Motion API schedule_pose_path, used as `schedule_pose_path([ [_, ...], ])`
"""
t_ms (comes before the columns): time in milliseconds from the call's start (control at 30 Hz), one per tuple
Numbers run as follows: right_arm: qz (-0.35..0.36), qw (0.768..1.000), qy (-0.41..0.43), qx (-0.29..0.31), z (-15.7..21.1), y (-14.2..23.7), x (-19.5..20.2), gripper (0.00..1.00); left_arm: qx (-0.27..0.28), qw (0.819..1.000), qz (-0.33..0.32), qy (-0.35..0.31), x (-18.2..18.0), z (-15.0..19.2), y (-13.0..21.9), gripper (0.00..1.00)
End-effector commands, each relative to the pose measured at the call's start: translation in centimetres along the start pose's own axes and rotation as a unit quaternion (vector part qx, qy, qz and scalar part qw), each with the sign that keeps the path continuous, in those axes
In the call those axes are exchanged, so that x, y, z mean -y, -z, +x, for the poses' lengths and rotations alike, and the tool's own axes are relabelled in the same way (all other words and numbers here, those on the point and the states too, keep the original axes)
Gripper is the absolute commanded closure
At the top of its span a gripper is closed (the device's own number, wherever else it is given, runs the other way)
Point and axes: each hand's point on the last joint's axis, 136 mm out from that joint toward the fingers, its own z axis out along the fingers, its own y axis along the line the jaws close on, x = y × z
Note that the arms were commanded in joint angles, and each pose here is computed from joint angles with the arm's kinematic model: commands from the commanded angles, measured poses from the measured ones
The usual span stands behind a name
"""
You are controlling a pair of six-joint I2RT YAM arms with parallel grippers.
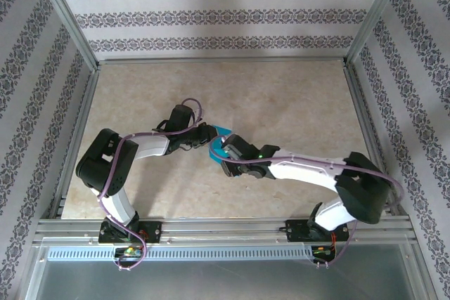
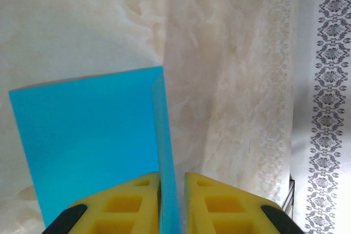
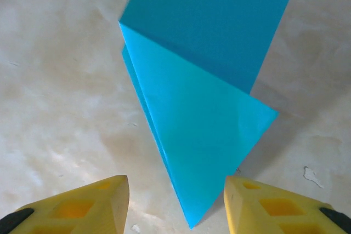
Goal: Fold a paper plane with a square sheet of paper (fold left side to right side)
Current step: Fourth fold the wing at the center of the table.
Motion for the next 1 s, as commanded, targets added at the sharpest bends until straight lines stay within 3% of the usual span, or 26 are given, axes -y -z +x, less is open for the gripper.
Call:
schedule_pose_path([
  [0,0.067,0.998,0.011,0.001,-0.4,-0.9,1.0,0.5,0.004,1.0,0.022,-0.019,2.4,-0.5,0.5,0.82],
  [333,0.104,0.993,0.053,-0.019,-0.3,-3.3,0.1,0.59,0.004,1.0,0.02,-0.02,2.7,-0.6,0.4,0.82],
  [967,0.134,0.987,0.072,-0.044,1.4,-4.2,0.3,0.78,0.016,1.0,-0.001,-0.026,2.3,-0.6,1.1,0.78],
])
